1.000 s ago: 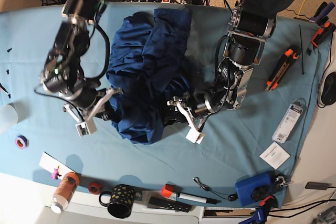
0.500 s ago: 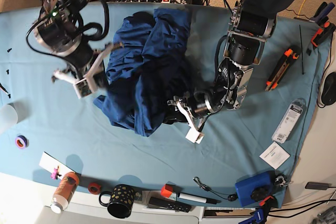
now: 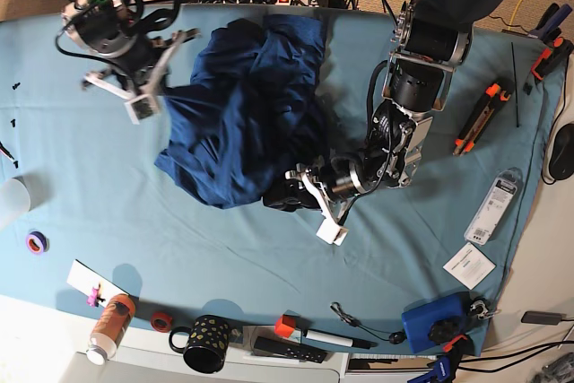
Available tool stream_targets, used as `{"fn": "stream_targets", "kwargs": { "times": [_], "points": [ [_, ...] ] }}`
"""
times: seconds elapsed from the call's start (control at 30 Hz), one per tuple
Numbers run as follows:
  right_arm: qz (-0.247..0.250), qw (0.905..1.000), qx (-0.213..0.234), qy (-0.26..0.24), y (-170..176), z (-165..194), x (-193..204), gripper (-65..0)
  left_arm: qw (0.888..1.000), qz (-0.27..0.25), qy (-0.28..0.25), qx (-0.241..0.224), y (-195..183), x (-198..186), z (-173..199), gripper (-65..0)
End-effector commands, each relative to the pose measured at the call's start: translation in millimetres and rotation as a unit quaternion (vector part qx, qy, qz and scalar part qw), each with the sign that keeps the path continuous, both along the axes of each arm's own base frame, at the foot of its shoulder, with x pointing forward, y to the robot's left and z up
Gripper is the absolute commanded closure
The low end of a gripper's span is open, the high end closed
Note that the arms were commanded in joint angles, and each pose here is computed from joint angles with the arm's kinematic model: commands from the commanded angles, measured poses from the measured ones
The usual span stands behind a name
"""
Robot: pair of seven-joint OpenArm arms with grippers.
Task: Layout the t-shirt on the table in an organized manner, then fold the t-shirt properly
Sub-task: 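Drag the grasped fabric with the right gripper away from the left gripper, then pull the held fabric with the left gripper to spread the shirt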
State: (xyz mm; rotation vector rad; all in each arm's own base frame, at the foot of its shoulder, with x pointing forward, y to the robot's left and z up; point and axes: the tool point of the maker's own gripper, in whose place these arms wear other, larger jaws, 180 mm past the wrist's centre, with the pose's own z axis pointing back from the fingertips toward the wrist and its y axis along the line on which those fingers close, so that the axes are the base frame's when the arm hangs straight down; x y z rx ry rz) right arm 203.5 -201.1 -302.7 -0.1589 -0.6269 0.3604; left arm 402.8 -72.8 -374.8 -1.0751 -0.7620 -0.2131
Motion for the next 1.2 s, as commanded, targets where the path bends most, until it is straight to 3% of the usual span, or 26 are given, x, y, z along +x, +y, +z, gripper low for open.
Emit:
{"fn": "stream_targets", "kwargs": {
  "times": [0.0, 0.1, 0.23, 0.47, 0.63, 0.73, 0.77, 0.87, 1.0, 1.17],
  "points": [
    [-0.024, 0.9993, -0.014, -0.024, -14.8, 10.8, 3.5, 0.0, 1.0, -0.008, -0.004, 0.0, -2.9, 2.3, 5.8, -20.8],
    [-0.1, 0.9929, -0.043, -0.048, -59.0, 23.5, -3.7, 0.0, 1.0, -0.008, -0.003, 0.0, -2.8, 2.2, 5.7, -20.8],
    [-0.189, 0.9772, -0.074, -0.06, -111.0, 38.8, -27.9, 0.0, 1.0, -0.008, -0.004, -0.001, -3.0, 2.4, 6.1, -20.8],
    [-0.264, 0.958, -0.055, -0.099, -146.9, 59.8, -54.9, 0.0, 1.0, -0.008, -0.004, -0.001, -3.0, 2.3, 6.0, -20.8],
    [-0.248, 0.9611, -0.035, -0.116, -142.3, 64.1, -51.9, 0.0, 1.0, -0.008, -0.004, -0.001, -3.3, 2.3, 6.2, -20.8],
    [-0.231, 0.9629, -0.032, -0.136, -139.0, 69.4, -45.0, -22.7, 1.0, -0.007, -0.003, -0.005, -3.3, 2.8, 7.2, -20.8],
    [-0.226, 0.9615, -0.033, -0.152, -139.0, 74.2, -41.0, -27.4, 1.0, -0.007, -0.003, -0.004, -3.3, 2.6, 7.0, -20.8],
    [-0.211, 0.9554, -0.041, -0.203, -139.9, 90.8, -29.5, -28.4, 1.0, -0.011, 0.001, -0.004, -3.9, 1.3, 6.3, -20.9],
    [-0.198, 0.9541, -0.041, -0.221, -140.7, 101.6, -21.1, -28.4, 0.997, -0.041, 0.043, -0.038, -12.9, -8.9, 14.7, -20.9],
    [-0.176, 0.9675, 0.029, -0.18, -116.6, 84.6, -22.3, -28.3, 0.989, -0.107, 0.056, -0.081, -38.9, -17.1, 50.0, -22.1]
  ]
}}
